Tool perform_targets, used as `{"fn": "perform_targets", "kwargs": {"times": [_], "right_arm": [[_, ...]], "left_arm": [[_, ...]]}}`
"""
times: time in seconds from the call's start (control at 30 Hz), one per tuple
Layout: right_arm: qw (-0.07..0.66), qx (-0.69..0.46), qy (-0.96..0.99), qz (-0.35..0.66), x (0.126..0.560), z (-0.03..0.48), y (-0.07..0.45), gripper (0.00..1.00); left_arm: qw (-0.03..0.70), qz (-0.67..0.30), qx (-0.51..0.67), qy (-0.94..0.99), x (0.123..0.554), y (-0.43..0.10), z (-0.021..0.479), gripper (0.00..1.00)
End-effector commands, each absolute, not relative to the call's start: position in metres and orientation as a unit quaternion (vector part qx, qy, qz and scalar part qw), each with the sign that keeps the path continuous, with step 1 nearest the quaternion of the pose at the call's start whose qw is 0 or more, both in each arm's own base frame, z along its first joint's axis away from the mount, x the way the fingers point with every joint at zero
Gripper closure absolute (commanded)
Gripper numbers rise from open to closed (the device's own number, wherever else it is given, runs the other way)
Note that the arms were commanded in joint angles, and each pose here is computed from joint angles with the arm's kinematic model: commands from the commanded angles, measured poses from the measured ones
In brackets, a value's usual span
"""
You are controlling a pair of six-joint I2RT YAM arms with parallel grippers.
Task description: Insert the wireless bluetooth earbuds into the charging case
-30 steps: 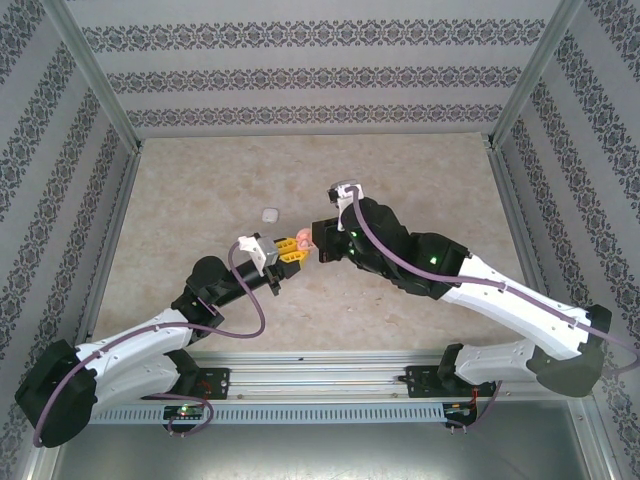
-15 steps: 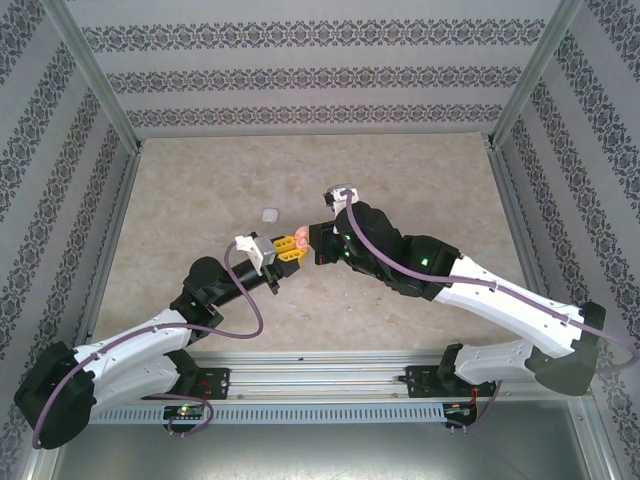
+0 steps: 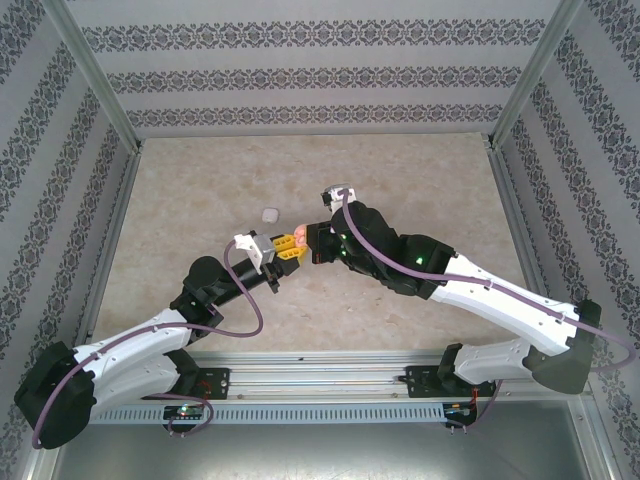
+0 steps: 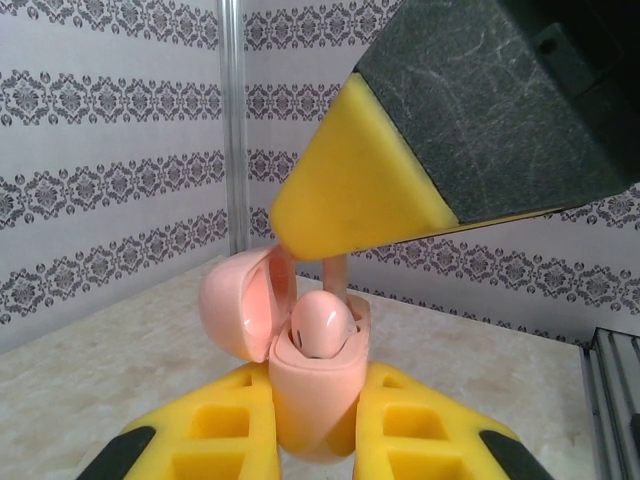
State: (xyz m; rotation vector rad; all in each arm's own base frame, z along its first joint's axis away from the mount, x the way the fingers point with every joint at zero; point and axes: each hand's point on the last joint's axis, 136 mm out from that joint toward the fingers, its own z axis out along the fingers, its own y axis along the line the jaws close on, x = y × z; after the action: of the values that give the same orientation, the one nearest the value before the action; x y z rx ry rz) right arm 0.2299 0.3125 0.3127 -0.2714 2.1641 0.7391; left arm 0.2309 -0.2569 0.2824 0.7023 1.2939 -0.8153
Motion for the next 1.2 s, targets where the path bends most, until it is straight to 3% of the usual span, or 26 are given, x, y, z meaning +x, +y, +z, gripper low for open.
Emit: {"fn": "perform_targets", "kwargs": {"times": [0.0,1.17], "right_arm": [[0.384,-0.113,0.870,0.289,0.224,0.296,0.316,0.94],[0.332,-0.126,0.898,0.260,0.218,0.269,0.304,0.90]], "left_arm": [[0.700,-0.372,0.299,0.530,0.228,-0.253,0.318,1.00],[0.698,-0.385,0.280,0.535,0.230,-0.251,0.322,1.00]]}}
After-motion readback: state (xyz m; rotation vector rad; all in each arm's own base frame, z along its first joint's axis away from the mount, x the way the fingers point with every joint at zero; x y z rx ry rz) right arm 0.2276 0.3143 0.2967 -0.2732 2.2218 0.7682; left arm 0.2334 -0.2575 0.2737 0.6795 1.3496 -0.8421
